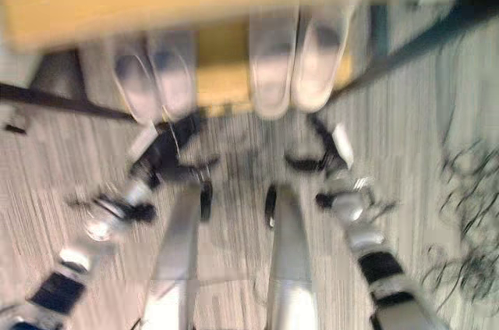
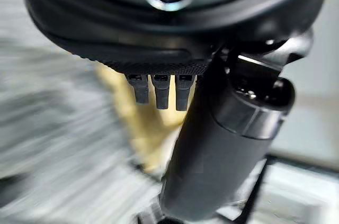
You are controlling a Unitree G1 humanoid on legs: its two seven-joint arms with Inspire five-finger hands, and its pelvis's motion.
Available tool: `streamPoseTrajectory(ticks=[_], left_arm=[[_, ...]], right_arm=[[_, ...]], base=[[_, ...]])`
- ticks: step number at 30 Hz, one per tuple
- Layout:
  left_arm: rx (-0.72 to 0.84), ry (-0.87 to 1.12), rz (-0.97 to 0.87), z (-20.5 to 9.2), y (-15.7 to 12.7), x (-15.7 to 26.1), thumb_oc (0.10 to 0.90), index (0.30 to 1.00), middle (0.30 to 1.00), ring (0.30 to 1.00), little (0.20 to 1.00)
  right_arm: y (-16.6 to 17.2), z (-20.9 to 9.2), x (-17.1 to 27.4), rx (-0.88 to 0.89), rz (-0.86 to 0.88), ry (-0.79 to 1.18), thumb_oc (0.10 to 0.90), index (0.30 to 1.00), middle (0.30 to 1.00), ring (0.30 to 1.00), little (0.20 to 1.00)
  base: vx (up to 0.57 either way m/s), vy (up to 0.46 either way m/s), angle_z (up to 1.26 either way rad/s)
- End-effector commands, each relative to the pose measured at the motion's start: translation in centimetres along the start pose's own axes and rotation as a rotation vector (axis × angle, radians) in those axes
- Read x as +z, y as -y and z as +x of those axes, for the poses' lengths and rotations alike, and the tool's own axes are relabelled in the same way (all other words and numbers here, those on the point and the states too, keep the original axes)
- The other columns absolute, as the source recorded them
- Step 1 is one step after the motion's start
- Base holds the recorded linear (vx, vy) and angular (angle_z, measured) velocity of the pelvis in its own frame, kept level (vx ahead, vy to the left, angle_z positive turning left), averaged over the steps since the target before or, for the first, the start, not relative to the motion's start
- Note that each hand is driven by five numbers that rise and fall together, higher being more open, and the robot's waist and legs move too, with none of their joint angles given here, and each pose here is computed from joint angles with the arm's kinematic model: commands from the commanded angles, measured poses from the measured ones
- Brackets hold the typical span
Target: Arrange the slippers neatly on the shoe rack.
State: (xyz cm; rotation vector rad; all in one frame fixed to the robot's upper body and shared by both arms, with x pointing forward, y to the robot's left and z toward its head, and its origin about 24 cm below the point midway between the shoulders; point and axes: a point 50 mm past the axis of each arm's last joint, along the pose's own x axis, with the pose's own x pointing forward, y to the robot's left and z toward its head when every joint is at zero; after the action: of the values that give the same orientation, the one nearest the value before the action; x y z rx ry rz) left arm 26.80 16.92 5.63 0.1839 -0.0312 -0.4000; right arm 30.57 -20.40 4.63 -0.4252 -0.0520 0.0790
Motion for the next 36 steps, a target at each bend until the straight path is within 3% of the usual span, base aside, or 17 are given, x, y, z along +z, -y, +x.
streamPoseTrajectory(ticks=[1, 10, 17, 23, 25, 36], left_arm=[[-0.056, 0.071, 0.017, 0.2, 1.9, 0.0, 0.8, 0.9, 0.9, 0.9, 0.9], [0.032, -0.279, 0.054, -3.3, 2.5, -8.1, 0.8, 0.9, 0.9, 0.9, 0.9], [0.114, -0.432, 0.092, -5.7, 2.1, -11.2, 0.8, 0.9, 0.9, 0.9, 0.9], [0.168, -0.543, 0.061, -7.9, 2.2, -13.3, 0.8, 0.9, 0.9, 0.9, 0.9], [0.188, -0.63, 0.005, -9.4, 3.0, -14.8, 0.8, 0.9, 0.9, 0.9, 0.9], [0.222, -0.812, -0.067, -11.5, 5.3, -17.7, 0.8, 0.9, 0.9, 0.9, 0.9]], right_arm=[[0.4, -0.8, -1.0, -0.009, -0.003, -0.005, 0.8, 0.9, 0.9, 0.9, 0.9], [-2.4, -6.5, -9.3, 0.097, -0.035, -0.401, 0.8, 0.9, 0.9, 0.9, 0.9], [-3.4, -9.2, -11.2, 0.136, -0.024, -0.503, 0.8, 0.9, 0.9, 0.9, 0.9], [-4.5, -9.6, -10.0, 0.21, -0.014, -0.428, 0.8, 0.9, 0.9, 0.9, 0.9], [-5.4, -8.9, -7.3, 0.275, 0.009, -0.287, 0.8, 0.9, 0.9, 0.9, 0.9], [-8.6, -7.3, -1.1, 0.402, 0.179, -0.025, 0.8, 0.9, 0.9, 0.9, 0.9]], base=[[0.03, -0.054, 0.02], [0.18, -0.067, 0.08], [0.15, -0.027, 0.05], [0.14, 0.011, 0.05], [0.13, 0.043, 0.04], [0.03, 0.031, 0.0]])
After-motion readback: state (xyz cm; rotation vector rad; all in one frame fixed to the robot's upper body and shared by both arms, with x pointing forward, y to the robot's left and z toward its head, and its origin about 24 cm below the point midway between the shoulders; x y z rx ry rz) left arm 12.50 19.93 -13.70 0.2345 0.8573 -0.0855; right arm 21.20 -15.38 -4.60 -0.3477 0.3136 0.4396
